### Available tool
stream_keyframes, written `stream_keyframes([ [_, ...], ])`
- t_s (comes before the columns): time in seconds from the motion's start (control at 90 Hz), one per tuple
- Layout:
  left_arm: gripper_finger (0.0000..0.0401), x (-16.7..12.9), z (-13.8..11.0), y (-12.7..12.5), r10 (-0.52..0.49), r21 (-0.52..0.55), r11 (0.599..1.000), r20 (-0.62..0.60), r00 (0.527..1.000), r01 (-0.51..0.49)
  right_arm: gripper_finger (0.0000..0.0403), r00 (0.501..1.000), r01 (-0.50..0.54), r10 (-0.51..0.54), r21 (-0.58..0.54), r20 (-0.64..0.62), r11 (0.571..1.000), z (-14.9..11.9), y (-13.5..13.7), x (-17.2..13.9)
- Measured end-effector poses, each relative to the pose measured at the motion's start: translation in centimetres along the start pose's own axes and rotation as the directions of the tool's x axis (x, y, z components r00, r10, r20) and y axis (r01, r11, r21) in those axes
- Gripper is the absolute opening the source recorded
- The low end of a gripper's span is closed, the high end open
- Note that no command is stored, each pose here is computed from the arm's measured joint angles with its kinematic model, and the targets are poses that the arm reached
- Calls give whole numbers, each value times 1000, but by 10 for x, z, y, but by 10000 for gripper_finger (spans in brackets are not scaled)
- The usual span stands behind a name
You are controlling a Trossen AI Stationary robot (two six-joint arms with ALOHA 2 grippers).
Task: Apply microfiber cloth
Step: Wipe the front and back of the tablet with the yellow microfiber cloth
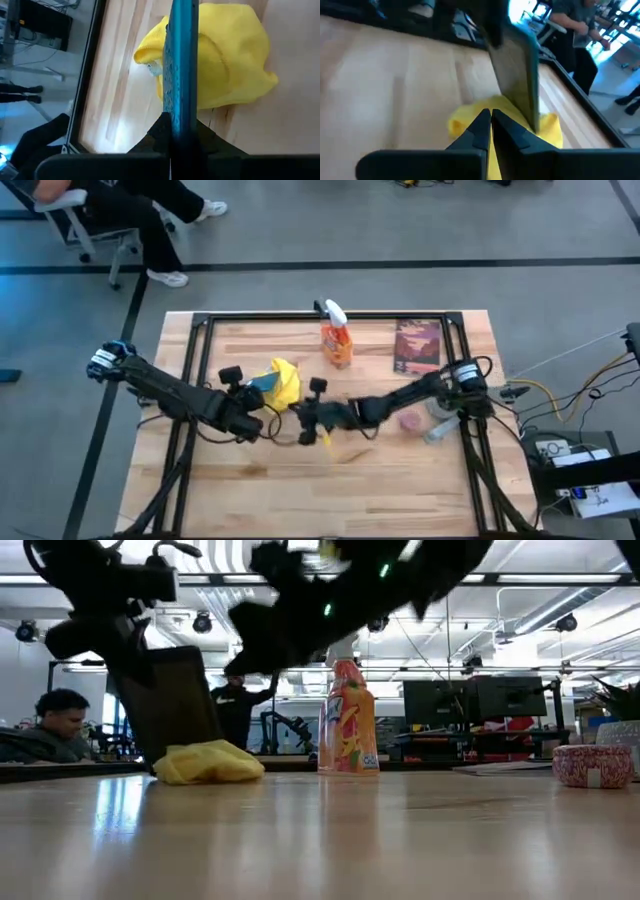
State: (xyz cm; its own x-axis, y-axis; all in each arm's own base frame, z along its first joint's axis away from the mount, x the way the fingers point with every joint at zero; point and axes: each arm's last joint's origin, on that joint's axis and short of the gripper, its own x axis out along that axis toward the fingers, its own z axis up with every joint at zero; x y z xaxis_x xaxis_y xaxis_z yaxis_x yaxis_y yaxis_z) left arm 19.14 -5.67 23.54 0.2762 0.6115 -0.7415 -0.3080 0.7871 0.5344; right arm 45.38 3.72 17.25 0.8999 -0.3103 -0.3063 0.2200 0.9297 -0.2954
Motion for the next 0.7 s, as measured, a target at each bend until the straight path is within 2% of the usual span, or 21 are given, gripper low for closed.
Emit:
stream_keyframes([
  [0.067, 8, -4, -3, 7, -2, -17, 1000, 3, 1000, 2, 0, 999, 13, -13, 19, -29, 1000, -8, -11, 17],
  [0.144, 8, -9, -6, 17, 1, -50, 999, 23, 1000, 0, 0, 1000, -18, 19, 35, -20, 999, -13, -18, 37],
  [0.333, 8, -20, -11, 38, -9, -136, 990, 91, 996, 21, 0, 1000, -12, 14, 62, -23, 998, -26, -22, 78],
  [0.478, 8, -26, -17, 52, -14, -182, 983, 118, 993, 35, 0, 999, 16, -12, 106, -33, 994, -32, -28, 94],
  [0.7, 8, -30, -22, 69, 32, -266, 964, 165, 986, 13, 0, 998, 58, -52, 177, -38, 982, -40, -44, 113],
])
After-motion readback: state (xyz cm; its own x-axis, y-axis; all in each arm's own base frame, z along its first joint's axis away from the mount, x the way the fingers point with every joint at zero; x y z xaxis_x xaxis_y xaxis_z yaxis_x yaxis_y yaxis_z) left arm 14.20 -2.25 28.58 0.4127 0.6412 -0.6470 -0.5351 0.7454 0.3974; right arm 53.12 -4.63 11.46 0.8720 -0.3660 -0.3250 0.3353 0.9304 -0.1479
